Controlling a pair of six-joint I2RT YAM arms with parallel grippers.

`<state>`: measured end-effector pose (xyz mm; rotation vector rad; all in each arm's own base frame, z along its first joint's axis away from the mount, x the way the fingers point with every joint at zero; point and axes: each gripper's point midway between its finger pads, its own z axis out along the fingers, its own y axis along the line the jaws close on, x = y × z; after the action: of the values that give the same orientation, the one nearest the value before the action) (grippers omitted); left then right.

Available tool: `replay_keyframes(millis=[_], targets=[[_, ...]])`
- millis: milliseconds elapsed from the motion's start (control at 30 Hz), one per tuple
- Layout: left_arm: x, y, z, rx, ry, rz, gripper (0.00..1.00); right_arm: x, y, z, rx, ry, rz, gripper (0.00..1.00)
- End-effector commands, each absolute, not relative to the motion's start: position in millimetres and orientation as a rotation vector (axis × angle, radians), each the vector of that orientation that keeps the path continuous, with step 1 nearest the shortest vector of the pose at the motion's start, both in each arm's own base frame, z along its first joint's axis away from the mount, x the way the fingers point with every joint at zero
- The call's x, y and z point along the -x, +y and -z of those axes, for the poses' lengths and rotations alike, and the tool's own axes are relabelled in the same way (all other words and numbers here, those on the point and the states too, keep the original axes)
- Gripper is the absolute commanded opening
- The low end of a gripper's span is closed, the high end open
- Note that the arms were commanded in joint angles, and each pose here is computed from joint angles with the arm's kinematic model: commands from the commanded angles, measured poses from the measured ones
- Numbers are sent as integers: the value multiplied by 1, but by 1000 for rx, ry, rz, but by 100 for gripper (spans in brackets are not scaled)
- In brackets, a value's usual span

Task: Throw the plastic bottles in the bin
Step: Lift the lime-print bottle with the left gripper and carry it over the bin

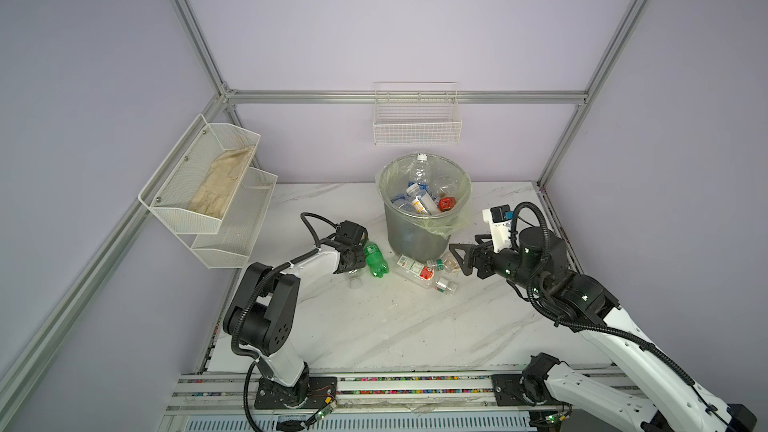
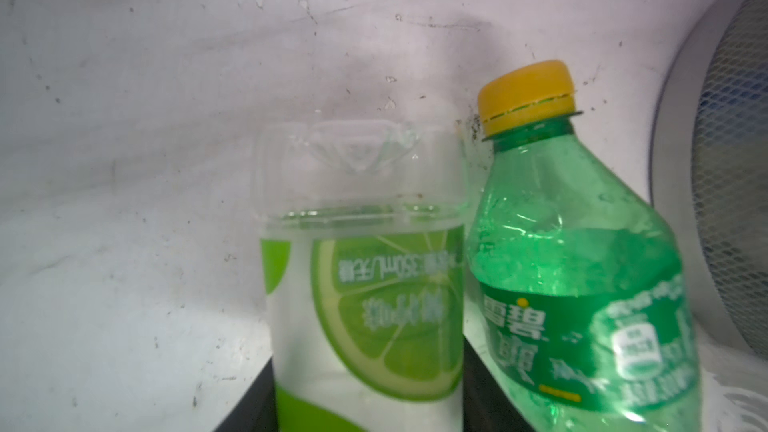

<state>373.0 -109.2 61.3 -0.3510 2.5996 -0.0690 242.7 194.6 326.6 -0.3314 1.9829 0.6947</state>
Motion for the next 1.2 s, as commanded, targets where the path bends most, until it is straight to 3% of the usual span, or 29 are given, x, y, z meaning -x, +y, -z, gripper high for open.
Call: replay_keyframes(millis=[0,200,867,1167], targets=[[-383,-107,-104,333,2484,107,35,-238,191,-323,318,1995,-698,89],[-382,-107,-154,312,2354,186,35,-238,191,-320,308,1996,-708,89],[-330,-123,-463,14,1501,569,35,-233,188,-319,285,1993,-731,88],[-317,-147,-538,-101,1343,654,34,-230,185,-322,275,1986,-732,88]])
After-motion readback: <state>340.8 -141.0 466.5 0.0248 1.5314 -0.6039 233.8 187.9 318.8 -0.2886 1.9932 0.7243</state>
